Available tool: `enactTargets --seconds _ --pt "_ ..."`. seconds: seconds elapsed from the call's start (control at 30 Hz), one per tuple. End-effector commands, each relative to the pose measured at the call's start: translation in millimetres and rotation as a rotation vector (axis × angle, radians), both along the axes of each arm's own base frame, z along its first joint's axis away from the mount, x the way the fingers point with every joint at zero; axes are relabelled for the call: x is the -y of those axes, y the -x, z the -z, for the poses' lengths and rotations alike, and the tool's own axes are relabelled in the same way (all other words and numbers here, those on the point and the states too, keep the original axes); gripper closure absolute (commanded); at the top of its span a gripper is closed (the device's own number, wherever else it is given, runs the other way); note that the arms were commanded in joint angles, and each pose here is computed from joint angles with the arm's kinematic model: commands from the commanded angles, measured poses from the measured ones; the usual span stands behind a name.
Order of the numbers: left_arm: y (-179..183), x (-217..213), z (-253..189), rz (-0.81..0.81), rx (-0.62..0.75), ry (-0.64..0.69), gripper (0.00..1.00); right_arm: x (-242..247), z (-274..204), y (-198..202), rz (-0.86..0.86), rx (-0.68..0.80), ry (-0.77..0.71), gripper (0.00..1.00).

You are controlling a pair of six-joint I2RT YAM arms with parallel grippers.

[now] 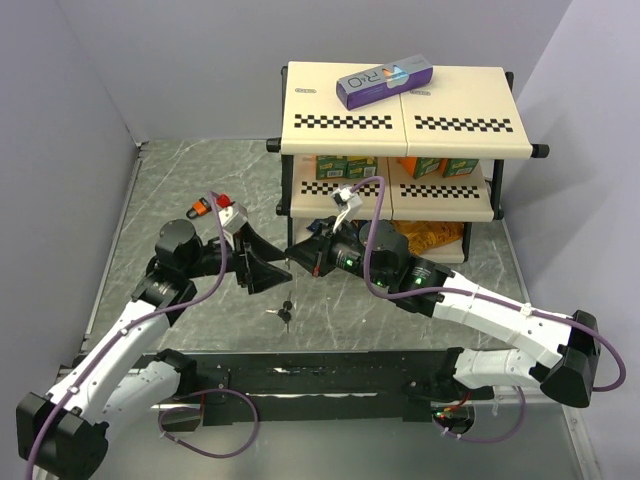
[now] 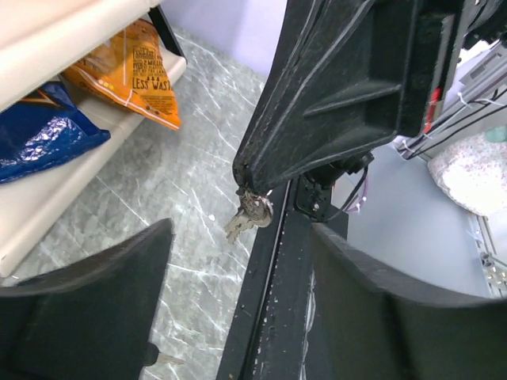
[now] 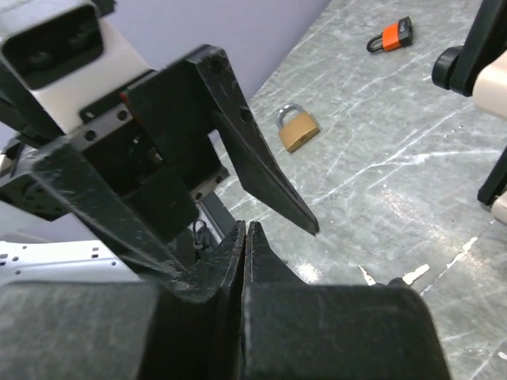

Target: Unlock with the key

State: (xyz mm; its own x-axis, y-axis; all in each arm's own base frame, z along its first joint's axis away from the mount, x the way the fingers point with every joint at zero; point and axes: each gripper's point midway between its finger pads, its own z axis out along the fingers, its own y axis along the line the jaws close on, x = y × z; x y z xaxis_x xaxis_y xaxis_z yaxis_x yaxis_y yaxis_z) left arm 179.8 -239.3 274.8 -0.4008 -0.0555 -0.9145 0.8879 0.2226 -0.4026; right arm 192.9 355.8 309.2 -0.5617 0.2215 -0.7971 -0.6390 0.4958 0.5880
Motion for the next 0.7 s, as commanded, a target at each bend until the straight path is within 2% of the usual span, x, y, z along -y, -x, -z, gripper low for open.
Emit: enactTargets --seconds 0.0,0.2,0.27,0.53,0.6,0.67 --pt "-3.3 5.5 -14.4 0.013 0.054 0.022 0.30 1.0 -20.5 3.1 -0.011 0.017 -0.076 1.00" --pt "-7.2 8.4 -13.1 0.017 0.032 0.024 0.43 -1.3 -20.6 3.5 -0.016 0.015 -0.083 1.00" --pt "-7.3 9.2 -14.0 0.017 0.028 0.033 0.54 -1.7 -18.7 2.4 -0.015 0.014 -0.076 1.00" --pt "-2.1 12.3 -13.9 0.034 0.028 0.037 0.85 2.7 -11.9 -1.9 -0.003 -0.003 -0.073 1.00" --pt "0.2 12.8 -13.8 0.038 0.031 0.035 0.97 4.7 -8.7 -2.0 -0.002 -0.011 -0.072 1.00" --pt "3.4 12.8 -12.1 0.040 0.035 0.027 0.99 10.6 -4.0 -5.1 0.012 -0.024 -0.072 1.00"
